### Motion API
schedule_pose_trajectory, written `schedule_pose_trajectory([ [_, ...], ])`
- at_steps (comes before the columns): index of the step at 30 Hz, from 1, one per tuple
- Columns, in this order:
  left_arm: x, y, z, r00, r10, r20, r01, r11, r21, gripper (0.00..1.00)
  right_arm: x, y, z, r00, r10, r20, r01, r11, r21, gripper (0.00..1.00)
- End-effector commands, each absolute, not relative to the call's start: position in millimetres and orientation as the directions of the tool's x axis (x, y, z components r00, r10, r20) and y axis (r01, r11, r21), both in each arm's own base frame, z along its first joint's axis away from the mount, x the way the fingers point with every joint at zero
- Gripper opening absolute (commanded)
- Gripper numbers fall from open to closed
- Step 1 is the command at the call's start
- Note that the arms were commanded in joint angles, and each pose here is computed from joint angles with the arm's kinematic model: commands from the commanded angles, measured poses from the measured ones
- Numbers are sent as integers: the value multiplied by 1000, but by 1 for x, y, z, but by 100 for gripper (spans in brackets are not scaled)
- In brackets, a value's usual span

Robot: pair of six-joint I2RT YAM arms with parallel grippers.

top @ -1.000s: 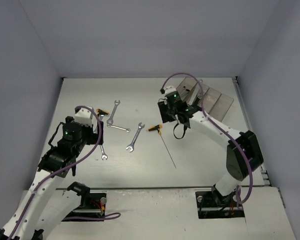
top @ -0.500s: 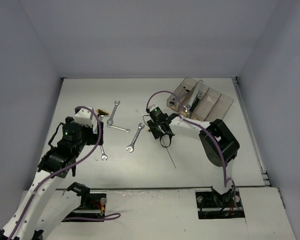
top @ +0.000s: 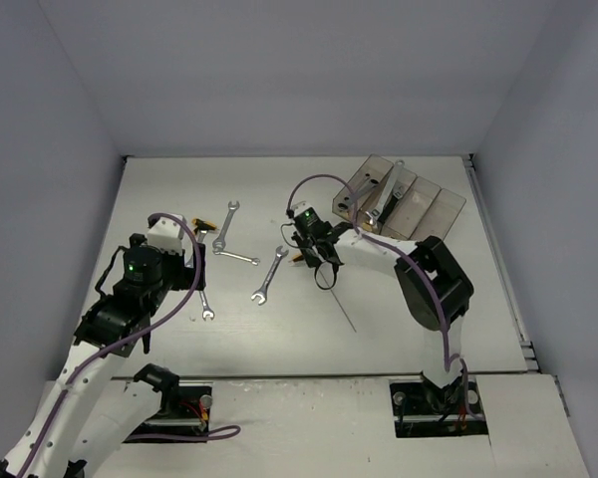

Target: Sort the tools into containers

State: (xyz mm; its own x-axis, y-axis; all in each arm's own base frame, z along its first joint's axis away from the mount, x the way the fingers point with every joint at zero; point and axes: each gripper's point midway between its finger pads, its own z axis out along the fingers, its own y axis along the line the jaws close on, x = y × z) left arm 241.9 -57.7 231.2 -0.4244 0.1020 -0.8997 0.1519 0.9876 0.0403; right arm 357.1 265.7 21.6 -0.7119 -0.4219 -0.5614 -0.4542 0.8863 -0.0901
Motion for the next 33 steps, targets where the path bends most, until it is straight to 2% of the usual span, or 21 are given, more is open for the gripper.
schedule_pose_trajectory([
  [1,249,-60,247,-370,93,-924,151,988,38,88,382,256,137,-591,-255,-765,-356,934,-36,0],
  [5,248,-60,249,-364,90,-927,153,988,36,88,400,195,207,-515,-62,-855,-195,980,47,0],
  [8,248,-61,249,-363,89,-927,156,987,34,88,414,132,231,-472,53,-880,-36,996,79,0],
  [14,247,-62,251,-357,86,-930,161,987,30,88,433,-19,223,-432,276,-859,296,943,154,0],
  [18,246,-62,251,-354,86,-931,162,986,29,88,445,-68,199,-430,397,-811,367,897,244,0],
  [22,245,-61,252,-350,87,-933,159,987,32,88,461,-88,167,-428,514,-744,416,842,343,0],
  [33,246,-61,251,-353,90,-931,159,987,35,88,498,-105,115,-469,572,-673,430,813,392,0],
])
